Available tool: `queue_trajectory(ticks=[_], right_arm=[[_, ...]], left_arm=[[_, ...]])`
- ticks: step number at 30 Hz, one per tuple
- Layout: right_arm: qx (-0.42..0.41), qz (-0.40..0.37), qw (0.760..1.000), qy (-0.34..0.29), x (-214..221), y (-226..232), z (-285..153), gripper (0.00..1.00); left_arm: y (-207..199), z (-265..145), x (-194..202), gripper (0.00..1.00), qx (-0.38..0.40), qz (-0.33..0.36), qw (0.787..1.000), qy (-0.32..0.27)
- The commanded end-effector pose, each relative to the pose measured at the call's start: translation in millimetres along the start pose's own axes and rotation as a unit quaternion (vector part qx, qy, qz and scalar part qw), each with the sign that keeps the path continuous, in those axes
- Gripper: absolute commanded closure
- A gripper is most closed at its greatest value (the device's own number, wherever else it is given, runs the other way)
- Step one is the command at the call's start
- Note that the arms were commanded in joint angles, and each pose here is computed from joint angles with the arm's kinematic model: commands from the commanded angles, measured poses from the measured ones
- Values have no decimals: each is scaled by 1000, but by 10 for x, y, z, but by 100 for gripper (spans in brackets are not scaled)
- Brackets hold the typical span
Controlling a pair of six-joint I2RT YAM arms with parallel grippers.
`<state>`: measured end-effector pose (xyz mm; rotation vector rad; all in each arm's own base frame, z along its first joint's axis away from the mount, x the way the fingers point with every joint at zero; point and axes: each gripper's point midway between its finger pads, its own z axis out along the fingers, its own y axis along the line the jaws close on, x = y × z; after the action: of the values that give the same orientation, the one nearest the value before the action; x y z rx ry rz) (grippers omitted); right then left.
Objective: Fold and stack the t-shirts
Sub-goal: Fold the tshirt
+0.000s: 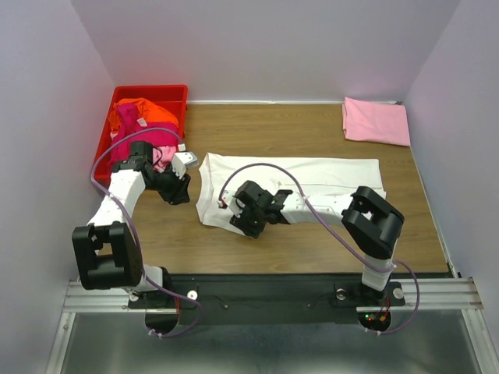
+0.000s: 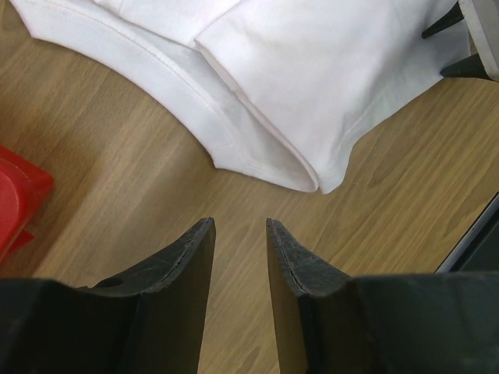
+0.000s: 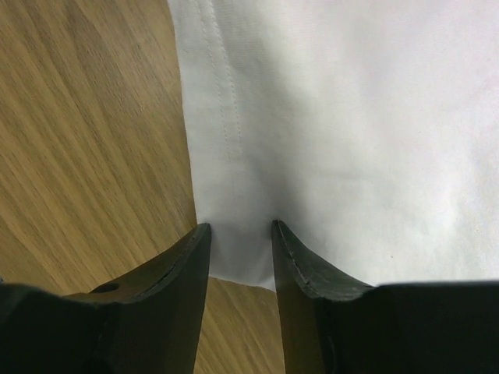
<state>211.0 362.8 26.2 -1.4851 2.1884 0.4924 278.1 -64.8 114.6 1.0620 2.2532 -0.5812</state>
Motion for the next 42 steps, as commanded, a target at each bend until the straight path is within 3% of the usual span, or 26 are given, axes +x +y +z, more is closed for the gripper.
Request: queue_trajectory(ticks=[1,8,22,27,33,42], right_arm=[[12,-15,1000,11,30,6,33,54],[28,-37,999,-15,-266,50,-213,51],[43,-55,996,57,184,50,44,55],[52,-65,993,86,376,0,163,67],[72,-75,992,77,243,-77,110,99],[156,-114,981,-4,-563,-609,-449,99]], left_arm=[[28,-6,-68,56,7,4,1000,-11],[56,15,-81,56,9,0,1000,-13],[66,13,-88,56,6,3,1000,-14],[82,11,-103,56,5,5,1000,-14],[96,-9,-158,57,6,9,1000,-20],[90,-62,-337,59,14,15,999,-43]])
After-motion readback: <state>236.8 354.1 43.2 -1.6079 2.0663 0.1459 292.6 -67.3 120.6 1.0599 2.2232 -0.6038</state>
